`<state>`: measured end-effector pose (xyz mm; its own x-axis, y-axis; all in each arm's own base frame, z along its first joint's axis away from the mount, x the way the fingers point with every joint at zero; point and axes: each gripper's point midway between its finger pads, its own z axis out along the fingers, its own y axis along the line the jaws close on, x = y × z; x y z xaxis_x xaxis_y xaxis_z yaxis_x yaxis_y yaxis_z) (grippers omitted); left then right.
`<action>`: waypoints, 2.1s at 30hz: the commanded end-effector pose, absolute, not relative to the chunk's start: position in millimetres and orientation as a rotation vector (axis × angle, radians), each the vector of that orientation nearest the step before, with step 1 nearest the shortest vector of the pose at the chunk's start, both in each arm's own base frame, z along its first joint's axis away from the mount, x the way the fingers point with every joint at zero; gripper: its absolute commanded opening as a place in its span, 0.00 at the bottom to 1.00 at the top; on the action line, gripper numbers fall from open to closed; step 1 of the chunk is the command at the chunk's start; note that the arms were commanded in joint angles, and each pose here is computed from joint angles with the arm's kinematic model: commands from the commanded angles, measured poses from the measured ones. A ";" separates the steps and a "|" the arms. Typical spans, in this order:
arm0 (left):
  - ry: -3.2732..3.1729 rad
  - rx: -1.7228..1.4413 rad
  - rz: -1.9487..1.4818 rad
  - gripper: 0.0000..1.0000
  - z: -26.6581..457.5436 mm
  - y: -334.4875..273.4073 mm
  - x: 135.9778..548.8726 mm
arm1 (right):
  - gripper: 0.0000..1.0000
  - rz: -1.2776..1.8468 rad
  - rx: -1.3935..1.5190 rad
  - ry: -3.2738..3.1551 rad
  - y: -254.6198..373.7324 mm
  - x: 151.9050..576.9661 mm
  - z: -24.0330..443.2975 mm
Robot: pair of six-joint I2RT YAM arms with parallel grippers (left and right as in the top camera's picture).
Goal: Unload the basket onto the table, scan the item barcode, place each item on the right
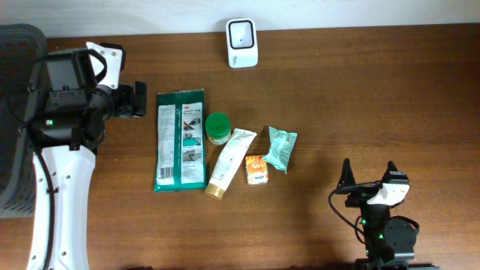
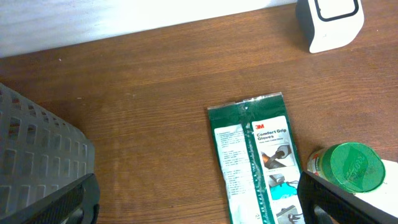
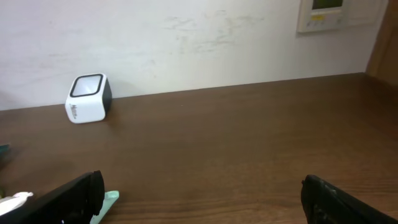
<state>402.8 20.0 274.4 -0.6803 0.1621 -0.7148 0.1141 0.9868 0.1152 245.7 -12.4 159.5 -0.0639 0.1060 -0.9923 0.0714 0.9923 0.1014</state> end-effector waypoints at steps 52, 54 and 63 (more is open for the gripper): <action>2.283 0.210 0.070 0.99 290.1 16.6 402.6 | 0.81 0.716 0.090 2.259 77.7 320.6 231.0; 2.283 0.210 0.070 0.99 290.1 16.6 402.6 | 0.65 0.846 0.246 2.416 86.3 331.6 185.2; 2.283 0.210 0.070 0.99 290.1 16.6 402.6 | 0.56 0.741 0.394 2.689 148.3 344.6 84.5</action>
